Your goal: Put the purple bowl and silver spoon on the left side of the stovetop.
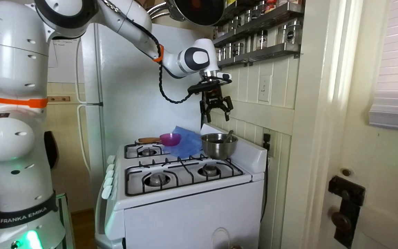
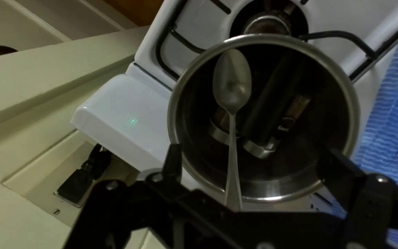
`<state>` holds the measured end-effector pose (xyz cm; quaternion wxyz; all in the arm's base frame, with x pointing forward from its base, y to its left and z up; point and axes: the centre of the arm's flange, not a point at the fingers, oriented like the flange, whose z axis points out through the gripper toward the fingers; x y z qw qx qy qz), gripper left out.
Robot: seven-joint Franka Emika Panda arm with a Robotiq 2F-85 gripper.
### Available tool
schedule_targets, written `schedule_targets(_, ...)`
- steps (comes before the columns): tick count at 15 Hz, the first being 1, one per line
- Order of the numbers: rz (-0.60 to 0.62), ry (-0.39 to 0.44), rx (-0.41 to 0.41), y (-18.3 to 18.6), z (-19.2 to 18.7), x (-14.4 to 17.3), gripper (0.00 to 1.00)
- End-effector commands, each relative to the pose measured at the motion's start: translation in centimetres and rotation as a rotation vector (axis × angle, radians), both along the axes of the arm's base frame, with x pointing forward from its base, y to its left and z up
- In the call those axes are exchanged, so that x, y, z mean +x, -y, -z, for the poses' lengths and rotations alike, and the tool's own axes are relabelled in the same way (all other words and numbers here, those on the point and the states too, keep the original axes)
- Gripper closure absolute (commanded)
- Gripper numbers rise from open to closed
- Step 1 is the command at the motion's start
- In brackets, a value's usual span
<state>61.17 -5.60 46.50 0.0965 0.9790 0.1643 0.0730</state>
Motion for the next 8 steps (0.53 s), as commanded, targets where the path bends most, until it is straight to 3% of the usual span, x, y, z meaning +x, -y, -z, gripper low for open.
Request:
schedule_targets(1, -0.010, -0.011, 0.036, 1.0, 2.3, 1.4, 0.00)
schedule_targets(5, -0.015, -0.059, 0.039, 0.6, 5.0, 2.4, 0.00)
schedule_targets(8, -0.010, -0.075, 0.047, 0.9, 6.2, 3.2, 0.07)
